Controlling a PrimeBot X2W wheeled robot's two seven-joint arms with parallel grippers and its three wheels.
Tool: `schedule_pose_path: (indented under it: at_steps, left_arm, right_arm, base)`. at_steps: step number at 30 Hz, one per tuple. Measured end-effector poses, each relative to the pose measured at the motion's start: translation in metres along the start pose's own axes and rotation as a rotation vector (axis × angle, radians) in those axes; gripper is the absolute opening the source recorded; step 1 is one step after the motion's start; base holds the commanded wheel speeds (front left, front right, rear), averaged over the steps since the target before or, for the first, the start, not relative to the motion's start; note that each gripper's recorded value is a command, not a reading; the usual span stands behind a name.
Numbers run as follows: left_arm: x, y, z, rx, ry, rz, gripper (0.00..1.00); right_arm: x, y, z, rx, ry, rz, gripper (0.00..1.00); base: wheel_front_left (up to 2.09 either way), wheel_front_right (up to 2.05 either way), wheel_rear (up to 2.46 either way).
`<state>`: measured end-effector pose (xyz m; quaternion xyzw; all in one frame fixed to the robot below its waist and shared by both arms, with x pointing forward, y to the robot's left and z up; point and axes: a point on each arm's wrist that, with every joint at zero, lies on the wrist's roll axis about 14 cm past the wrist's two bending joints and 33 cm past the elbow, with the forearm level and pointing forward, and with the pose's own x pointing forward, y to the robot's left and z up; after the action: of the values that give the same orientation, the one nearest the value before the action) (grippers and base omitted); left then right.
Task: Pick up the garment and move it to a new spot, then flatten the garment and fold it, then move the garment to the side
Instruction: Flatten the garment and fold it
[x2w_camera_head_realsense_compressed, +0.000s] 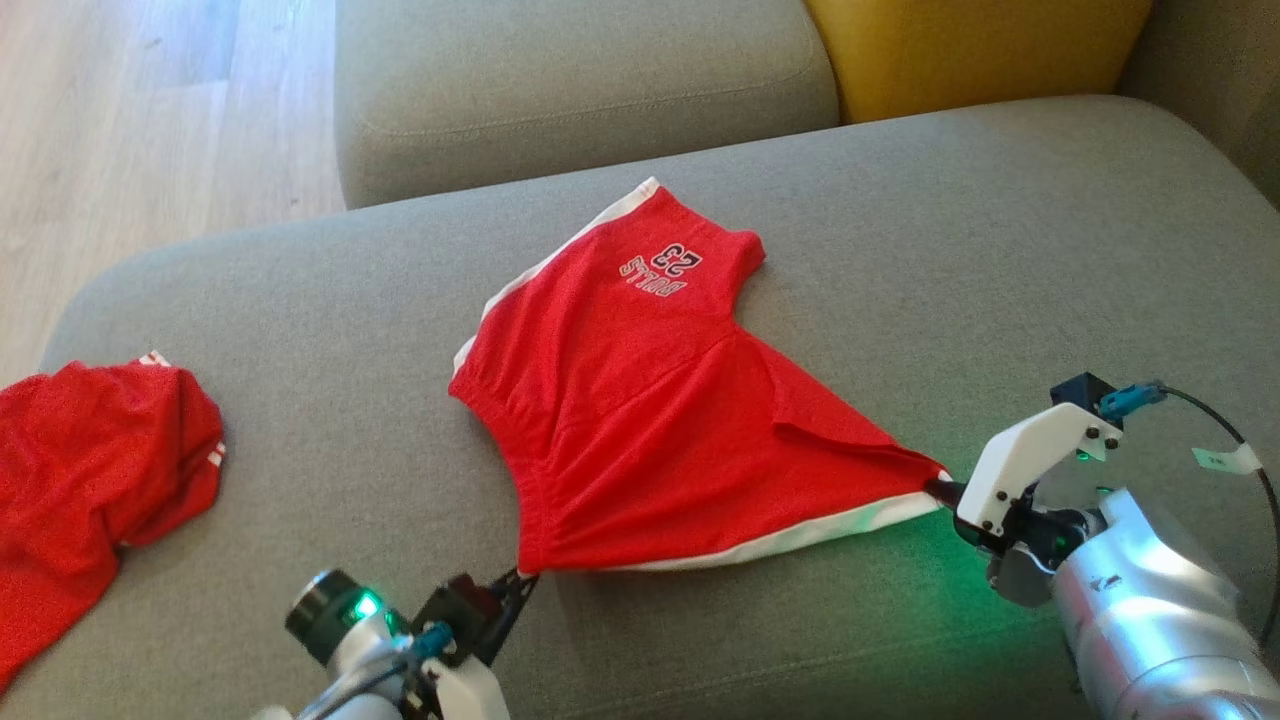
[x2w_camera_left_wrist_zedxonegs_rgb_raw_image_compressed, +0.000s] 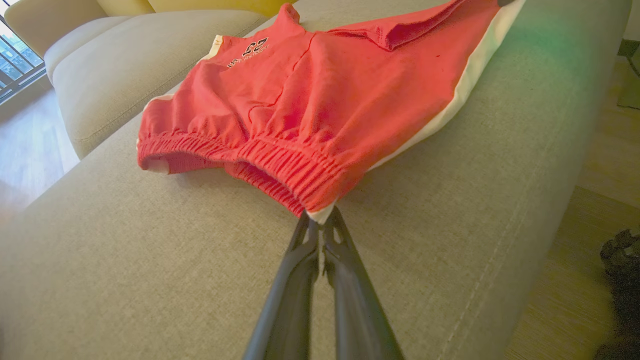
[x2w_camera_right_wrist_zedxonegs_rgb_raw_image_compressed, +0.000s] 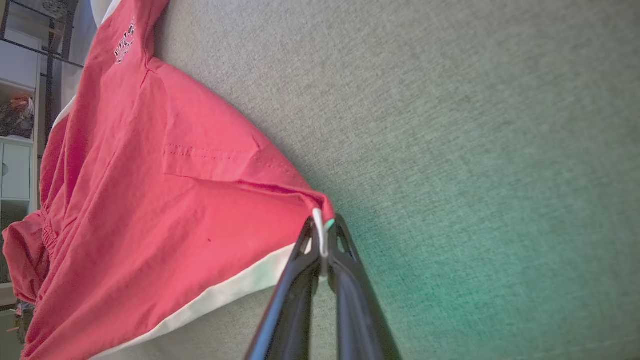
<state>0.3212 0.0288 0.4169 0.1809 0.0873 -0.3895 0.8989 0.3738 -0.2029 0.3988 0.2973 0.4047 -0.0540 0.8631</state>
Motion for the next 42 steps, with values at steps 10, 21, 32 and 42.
schedule_pose_path:
  at_steps: [10, 21, 32, 42]
  left_arm:
    - [-0.014, -0.021, -0.003, -0.044, -0.006, -0.017, 0.0]
    - [-0.018, -0.024, -0.004, -0.026, 0.002, -0.02, 0.0]
    - [-0.02, -0.027, 0.002, -0.067, -0.015, -0.018, 0.0]
    - [-0.011, 0.025, 0.042, -0.164, -0.104, 0.08, 0.0]
  right_arm:
    - [-0.01, -0.013, -0.007, -0.026, 0.033, -0.015, 0.0]
    - [-0.022, -0.024, -0.011, -0.062, 0.084, -0.019, 0.0]
    - [-0.05, -0.018, 0.014, -0.105, 0.025, 0.017, 0.0]
    - [-0.058, 0.018, 0.054, -0.127, -0.045, 0.095, 0.0]
  base:
    - [0.0, 0.0, 0.0]
    - [0.0, 0.0, 0.0]
    - [0.0, 0.0, 0.0]
    - [0.0, 0.0, 0.0]
